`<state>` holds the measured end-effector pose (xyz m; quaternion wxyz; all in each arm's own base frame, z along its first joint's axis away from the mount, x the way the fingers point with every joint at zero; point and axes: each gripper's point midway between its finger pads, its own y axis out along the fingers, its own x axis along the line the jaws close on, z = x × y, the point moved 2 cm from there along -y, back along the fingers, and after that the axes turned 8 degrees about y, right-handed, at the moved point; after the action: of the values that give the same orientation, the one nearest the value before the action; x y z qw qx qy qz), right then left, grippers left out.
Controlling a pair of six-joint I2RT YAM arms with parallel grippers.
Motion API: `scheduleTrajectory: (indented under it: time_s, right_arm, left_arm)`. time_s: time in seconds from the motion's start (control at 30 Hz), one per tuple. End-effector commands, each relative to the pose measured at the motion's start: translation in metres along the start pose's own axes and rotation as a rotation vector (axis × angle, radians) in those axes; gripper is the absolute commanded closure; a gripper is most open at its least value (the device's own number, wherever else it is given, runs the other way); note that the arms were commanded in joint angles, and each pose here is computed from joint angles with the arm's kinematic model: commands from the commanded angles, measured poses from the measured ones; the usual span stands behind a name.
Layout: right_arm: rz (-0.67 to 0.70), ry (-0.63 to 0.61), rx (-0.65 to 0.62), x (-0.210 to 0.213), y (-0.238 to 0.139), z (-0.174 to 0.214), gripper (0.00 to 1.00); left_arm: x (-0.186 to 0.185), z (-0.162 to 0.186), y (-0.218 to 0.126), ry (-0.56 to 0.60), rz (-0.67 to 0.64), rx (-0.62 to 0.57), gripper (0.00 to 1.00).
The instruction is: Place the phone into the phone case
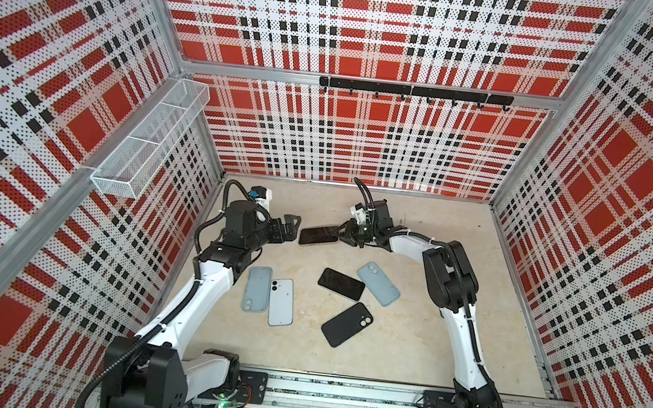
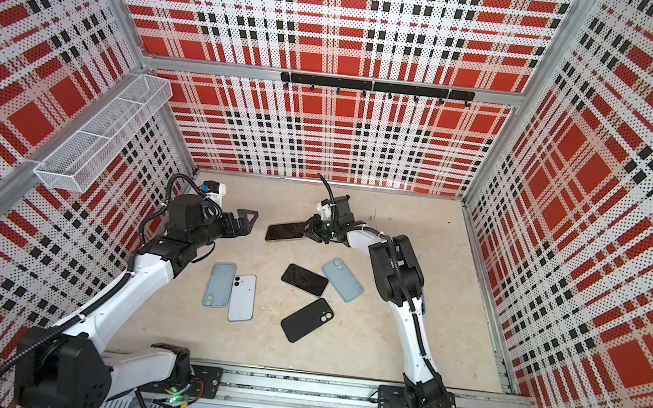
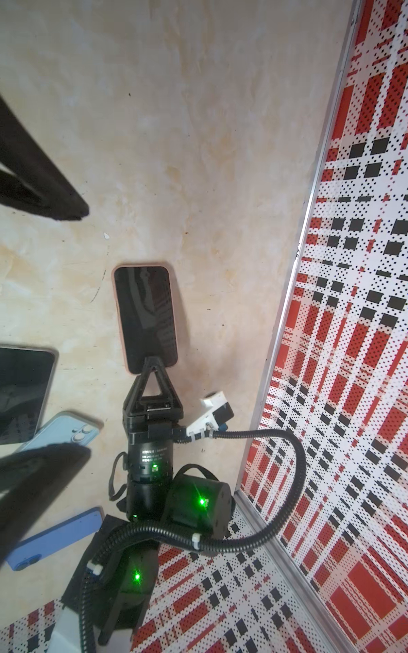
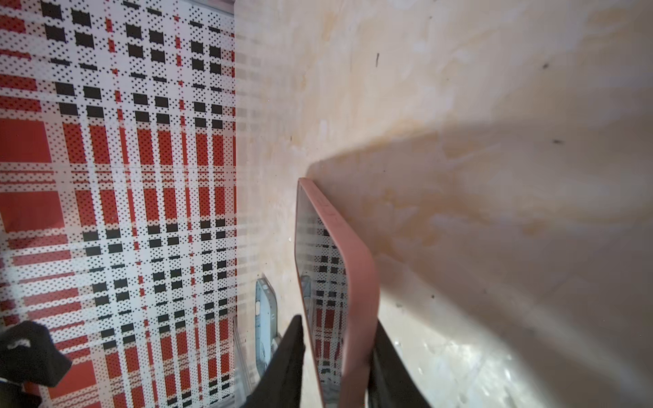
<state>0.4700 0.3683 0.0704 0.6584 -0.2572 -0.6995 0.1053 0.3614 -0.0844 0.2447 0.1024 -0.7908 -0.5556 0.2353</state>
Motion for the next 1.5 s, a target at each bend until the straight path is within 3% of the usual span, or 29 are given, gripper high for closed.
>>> scheduleTrajectory:
  time_s: [0.0,0.27,0.47,0.67,0.8,0.93,1.13,1.47]
  right_arm:
    - [0.024,-0.018,-0.037,-0.007,0.002,-0.001,0.66]
    - [0.187,-0.048,-0.119,-0.016,-0.023,-0.007,0.52]
    - [0.268,-0.107,-0.197,-0.001,-0.055,-0.011,0.51]
    - [0.388,-0.225,-0.318,0.023,-0.122,0.001,0.5]
    - [0.448,-0.24,-0.382,0.023,-0.172,0.034,0.5]
    - [0.419,-0.18,-0.397,0.012,-0.207,0.08,0.47]
    - [0.321,-0.109,-0.379,-0.007,-0.227,0.137,0.43]
    - [0.124,-0.062,-0.283,-0.012,-0.185,0.165,0.4]
  left_arm:
    - [-0.007,-0.008,-0.006,0.03,0.007,-0.021,0.0]
    - [-0.007,-0.008,-0.013,0.074,-0.047,-0.034,0.01]
    - [-0.006,-0.011,-0.017,0.052,-0.065,-0.043,0.01]
    - [-0.011,0.007,-0.006,0.031,-0.053,0.116,0.0]
    - [-0.041,0.032,0.003,0.056,-0.009,0.272,0.01]
    - [-0.088,0.068,0.008,0.154,0.107,0.445,0.01]
    - [-0.1,0.111,0.019,0.051,0.183,0.55,0.01]
    - [-0.084,0.151,0.049,-0.09,0.119,0.613,0.01]
